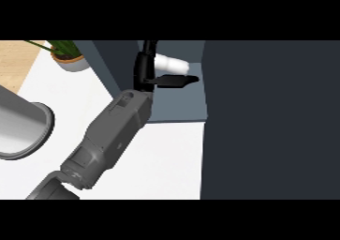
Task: Pick up the bottled water, place it into the cabinet and close the cabinet
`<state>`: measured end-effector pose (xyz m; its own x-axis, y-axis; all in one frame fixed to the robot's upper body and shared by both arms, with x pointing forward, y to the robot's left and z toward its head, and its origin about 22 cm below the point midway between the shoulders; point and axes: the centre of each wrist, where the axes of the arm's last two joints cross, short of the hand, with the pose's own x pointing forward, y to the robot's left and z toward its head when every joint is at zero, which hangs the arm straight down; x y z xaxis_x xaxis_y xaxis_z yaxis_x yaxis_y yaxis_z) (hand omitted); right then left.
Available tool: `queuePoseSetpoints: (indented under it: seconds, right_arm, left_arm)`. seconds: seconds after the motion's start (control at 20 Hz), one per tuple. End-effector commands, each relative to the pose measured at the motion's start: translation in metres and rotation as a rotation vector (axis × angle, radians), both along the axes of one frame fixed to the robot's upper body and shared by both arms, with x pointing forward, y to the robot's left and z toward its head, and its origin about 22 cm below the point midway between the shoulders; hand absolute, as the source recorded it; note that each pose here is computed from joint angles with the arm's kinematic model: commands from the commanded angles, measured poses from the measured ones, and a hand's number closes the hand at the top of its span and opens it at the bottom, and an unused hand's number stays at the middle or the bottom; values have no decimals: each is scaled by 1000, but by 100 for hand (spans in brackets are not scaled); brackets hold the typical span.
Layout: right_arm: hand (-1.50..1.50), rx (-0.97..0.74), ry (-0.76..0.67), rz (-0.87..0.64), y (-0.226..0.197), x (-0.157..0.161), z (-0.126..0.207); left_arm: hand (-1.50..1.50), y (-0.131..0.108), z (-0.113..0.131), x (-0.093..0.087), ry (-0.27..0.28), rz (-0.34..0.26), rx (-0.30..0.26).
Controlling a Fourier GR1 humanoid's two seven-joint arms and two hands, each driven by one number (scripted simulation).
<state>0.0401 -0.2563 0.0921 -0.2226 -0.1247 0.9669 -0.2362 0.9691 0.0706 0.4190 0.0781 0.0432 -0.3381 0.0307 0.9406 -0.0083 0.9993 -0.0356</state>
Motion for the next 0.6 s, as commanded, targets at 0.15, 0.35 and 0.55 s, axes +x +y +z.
queuePoseSetpoints:
  seconds: [0.15, 0.35, 0.55]
  right_arm:
    - [-150, 3, -21, -16, 4, -13, 28]
    - [-150, -11, -9, -25, 5, -6, 26]
    - [-150, -11, -31, -47, 16, -5, 30]
  left_arm:
    - [-150, -3, -32, -39, 28, -141, -114]
    - [-150, -9, -43, -67, 42, -239, -176]
    - [-150, -18, -26, -81, -29, -296, -218]
